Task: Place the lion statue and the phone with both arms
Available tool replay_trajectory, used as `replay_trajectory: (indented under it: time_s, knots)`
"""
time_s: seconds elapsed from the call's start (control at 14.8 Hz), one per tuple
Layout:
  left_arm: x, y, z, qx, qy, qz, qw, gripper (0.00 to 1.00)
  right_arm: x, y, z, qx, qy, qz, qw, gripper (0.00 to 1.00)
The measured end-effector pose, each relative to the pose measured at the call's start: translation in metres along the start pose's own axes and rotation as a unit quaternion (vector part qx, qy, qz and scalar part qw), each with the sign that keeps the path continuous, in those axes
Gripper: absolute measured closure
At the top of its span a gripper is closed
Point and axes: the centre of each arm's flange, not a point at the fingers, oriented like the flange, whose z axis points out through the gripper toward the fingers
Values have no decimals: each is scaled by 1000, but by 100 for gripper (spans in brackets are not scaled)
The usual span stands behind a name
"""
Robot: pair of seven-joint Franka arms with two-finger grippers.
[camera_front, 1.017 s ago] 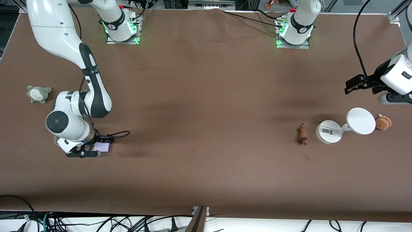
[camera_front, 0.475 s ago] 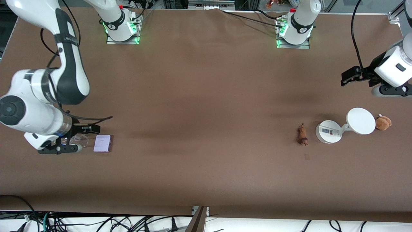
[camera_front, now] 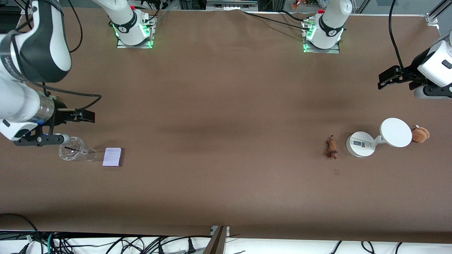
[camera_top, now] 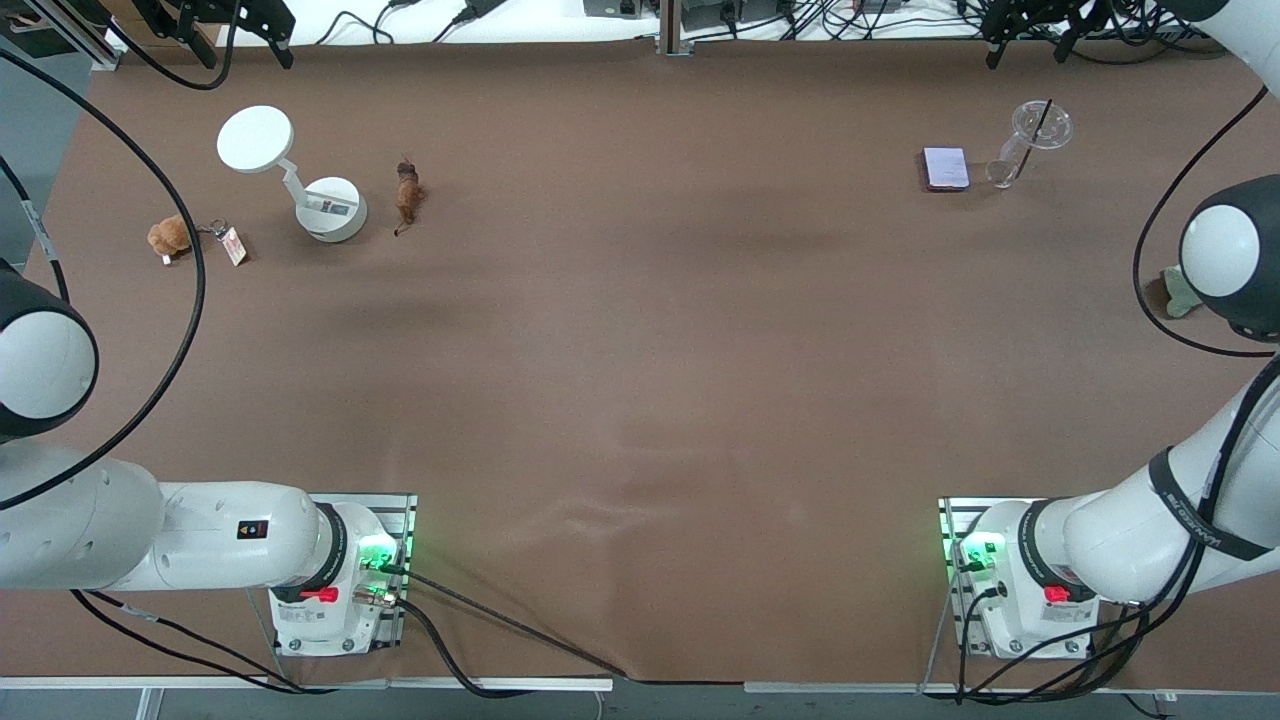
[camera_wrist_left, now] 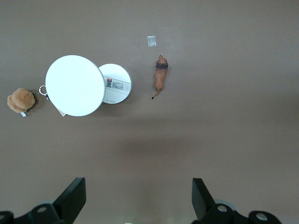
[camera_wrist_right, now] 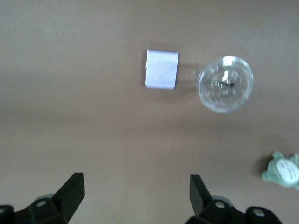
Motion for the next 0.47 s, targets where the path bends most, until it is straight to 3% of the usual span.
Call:
replay_trajectory:
  time_s: [0.27, 0.47]
  knots:
    - [2, -9, -3, -1, 9, -20, 1000, 0, -17, -1, -28, -5, 17, -8, 1000, 0]
    - [1, -30, -2, -3, 5, -38, 999, 0, -45, -16, -69, -12, 50, -29, 998, 0]
